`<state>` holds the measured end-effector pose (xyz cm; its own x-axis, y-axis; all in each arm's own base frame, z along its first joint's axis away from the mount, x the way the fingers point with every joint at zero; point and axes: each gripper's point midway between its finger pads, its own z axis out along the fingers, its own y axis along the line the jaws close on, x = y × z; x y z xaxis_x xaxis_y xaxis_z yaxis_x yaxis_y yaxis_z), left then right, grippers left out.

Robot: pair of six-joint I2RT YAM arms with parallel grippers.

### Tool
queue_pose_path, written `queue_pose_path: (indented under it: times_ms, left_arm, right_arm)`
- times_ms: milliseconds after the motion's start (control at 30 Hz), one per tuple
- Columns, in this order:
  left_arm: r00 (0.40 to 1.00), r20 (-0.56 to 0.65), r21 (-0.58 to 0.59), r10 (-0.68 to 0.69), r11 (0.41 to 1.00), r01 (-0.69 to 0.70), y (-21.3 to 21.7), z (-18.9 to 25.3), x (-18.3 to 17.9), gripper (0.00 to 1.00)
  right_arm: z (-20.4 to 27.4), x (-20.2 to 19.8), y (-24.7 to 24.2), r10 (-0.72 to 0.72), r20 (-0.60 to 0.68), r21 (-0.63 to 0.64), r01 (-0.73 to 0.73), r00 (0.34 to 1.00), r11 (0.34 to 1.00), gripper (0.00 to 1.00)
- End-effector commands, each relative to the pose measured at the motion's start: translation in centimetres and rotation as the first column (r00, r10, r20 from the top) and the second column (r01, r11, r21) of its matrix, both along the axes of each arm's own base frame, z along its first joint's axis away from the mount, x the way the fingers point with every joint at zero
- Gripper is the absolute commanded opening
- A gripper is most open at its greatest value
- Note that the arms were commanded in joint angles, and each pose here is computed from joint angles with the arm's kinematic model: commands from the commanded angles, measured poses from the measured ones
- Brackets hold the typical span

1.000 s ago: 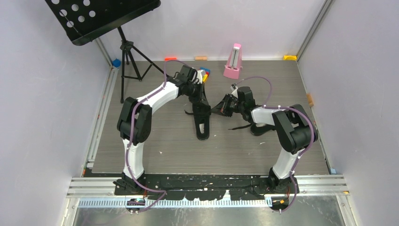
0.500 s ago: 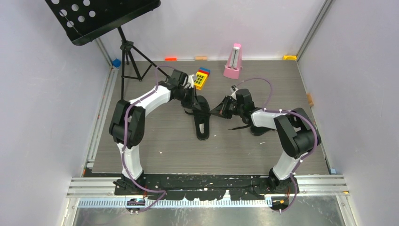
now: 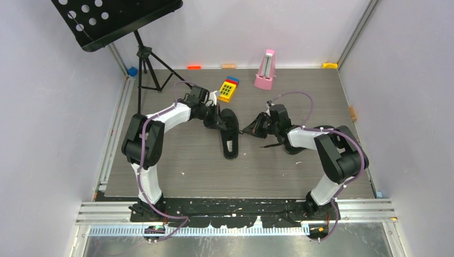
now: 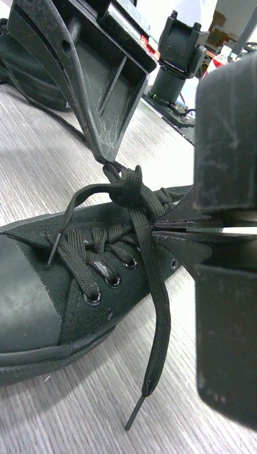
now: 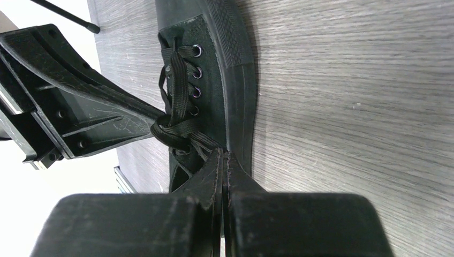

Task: Tie the shoes
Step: Tie the shoelace on the shoe.

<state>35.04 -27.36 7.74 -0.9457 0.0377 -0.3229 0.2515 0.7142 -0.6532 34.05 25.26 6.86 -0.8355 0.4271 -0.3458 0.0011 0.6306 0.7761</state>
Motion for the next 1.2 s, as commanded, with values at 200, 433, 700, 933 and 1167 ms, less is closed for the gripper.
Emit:
queue_pose_path:
  times_ms: [200,433,700,933,1167]
  left_arm:
    - [0.993,0.114,-0.089,-0.004,0.996,0.014,0.5,2.3,0.6,0.00]
    - [0.987,0.159,-0.107,0.015,0.994,0.002,1.4,3.1,0.5,0.00]
    - [0.978,0.207,-0.136,0.010,0.990,0.019,1.3,4.9,0.4,0.00]
    - [0.972,0.235,-0.170,-0.005,0.984,0.046,0.3,6.8,0.3,0.00]
    - [0.967,0.255,-0.174,-0.006,0.983,0.052,0.0,7.9,0.4,0.00]
  right_arm:
    - [-0.3,-0.4,0.4,0.015,0.023,-0.049,-0.014,1.000,0.999,0.00]
    - [-1.8,-1.0,0.2,0.022,-0.008,-0.088,-0.022,1.000,0.996,0.00]
    - [-1.3,-0.8,0.0,0.025,0.006,-0.104,-0.024,1.000,0.994,0.00]
    - [0.7,0.4,0.7,0.042,0.050,-0.096,-0.037,0.998,0.995,0.00]
    - [1.8,1.0,0.9,0.042,0.069,-0.099,-0.035,0.997,0.994,0.00]
